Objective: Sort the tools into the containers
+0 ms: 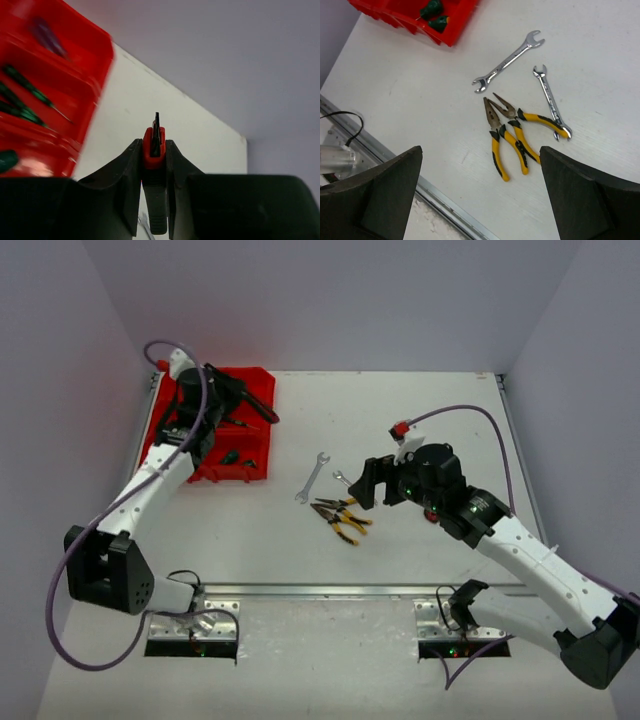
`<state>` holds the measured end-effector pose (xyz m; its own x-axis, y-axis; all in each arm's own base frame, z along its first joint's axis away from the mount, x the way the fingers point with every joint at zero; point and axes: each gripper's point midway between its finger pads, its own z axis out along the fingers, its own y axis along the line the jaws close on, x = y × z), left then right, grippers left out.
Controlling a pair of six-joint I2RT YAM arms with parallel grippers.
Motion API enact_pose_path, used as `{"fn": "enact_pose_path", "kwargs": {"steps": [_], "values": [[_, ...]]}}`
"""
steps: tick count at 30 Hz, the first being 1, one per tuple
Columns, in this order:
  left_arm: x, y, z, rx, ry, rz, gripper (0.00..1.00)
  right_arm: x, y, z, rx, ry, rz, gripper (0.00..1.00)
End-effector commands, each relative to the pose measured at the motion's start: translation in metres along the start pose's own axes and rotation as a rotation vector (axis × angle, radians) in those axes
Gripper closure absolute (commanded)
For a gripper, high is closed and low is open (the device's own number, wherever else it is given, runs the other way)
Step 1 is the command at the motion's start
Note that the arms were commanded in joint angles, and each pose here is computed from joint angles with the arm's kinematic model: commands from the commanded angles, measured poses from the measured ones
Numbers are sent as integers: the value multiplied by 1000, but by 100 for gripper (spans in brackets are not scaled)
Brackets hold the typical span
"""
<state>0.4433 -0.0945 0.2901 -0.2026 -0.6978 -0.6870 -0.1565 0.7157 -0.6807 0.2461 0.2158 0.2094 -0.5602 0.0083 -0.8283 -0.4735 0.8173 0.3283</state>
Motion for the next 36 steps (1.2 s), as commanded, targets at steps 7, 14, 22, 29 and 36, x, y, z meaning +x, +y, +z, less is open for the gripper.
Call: {"fn": "enact_pose_path", "kwargs": {"steps": [7, 14, 22, 29, 36], "values": [[-183, 136, 120, -466, -374, -26, 100, 48, -21, -17, 31, 55, -33, 1], [-231, 170, 156, -506, -535, 66, 98, 50, -24, -27, 36, 44, -57, 1], [-226, 193, 211, -410, -504, 134, 93, 51, -40, -30, 124, 41, -48, 1], [-185, 219, 240, -375, -366, 106, 43, 61, -64, -17, 247, 90, -63, 1], [-198, 186, 208, -339, -360, -5, 18, 65, -99, -5, 335, 148, 80, 1]]}}
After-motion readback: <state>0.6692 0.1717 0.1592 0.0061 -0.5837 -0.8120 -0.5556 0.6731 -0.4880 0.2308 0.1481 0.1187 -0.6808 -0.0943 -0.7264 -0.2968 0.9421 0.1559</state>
